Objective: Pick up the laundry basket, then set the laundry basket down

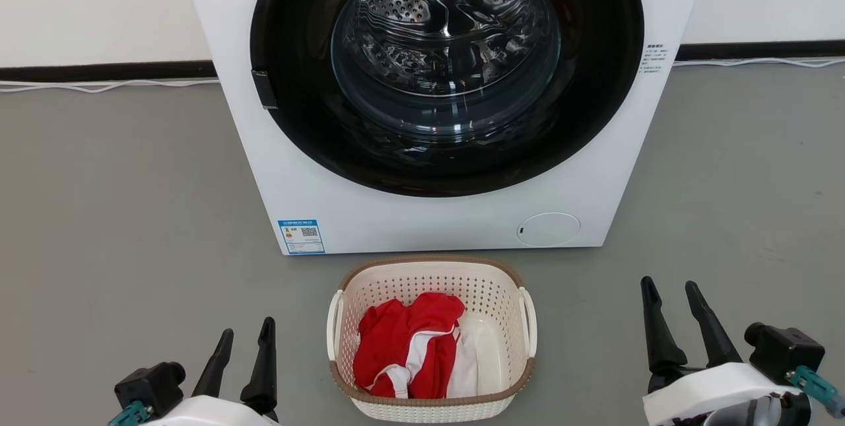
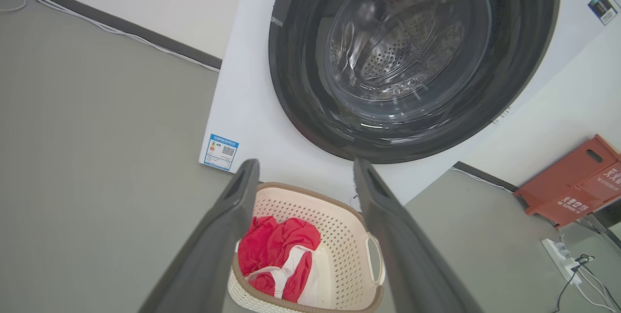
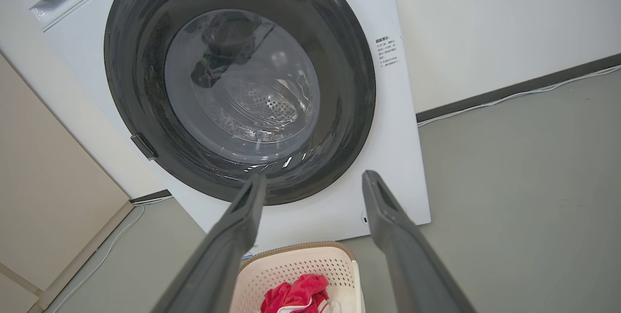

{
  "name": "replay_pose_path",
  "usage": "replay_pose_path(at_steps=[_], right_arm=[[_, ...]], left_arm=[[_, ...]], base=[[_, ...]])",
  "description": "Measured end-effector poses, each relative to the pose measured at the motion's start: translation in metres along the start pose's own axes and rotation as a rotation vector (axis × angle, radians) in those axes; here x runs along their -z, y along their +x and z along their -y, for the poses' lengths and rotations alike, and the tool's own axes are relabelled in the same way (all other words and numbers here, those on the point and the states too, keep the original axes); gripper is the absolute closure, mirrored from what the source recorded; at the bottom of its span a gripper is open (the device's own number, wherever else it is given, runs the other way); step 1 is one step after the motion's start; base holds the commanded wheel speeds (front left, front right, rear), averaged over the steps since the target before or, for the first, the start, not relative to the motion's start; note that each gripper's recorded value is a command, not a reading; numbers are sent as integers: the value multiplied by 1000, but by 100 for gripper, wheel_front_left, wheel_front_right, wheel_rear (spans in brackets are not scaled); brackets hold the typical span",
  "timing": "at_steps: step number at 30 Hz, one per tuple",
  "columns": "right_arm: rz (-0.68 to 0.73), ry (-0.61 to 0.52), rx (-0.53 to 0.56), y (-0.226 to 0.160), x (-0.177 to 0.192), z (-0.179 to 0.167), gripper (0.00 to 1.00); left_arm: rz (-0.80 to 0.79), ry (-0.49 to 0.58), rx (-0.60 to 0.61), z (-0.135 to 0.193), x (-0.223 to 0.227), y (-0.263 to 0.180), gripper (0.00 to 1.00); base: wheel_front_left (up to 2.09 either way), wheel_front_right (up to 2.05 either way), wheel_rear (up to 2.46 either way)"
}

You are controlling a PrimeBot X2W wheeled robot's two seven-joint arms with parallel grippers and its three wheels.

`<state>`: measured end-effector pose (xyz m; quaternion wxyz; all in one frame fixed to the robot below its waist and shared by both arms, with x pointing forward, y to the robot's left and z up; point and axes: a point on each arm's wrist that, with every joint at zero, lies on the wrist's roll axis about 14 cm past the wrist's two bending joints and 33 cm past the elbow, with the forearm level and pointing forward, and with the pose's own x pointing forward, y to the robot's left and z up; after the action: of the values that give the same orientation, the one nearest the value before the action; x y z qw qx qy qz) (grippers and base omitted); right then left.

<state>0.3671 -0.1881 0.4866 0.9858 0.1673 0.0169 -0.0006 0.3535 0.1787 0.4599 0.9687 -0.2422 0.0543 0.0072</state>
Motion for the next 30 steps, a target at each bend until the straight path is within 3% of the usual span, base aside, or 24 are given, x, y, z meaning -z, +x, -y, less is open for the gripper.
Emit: replay_pose_path(at_steps=[30], right_arm=[[42, -357, -46, -2, -6, -2, 0]], left_arm=[[31, 366, 65, 10, -1, 0, 0]], base=[[0, 0, 0]])
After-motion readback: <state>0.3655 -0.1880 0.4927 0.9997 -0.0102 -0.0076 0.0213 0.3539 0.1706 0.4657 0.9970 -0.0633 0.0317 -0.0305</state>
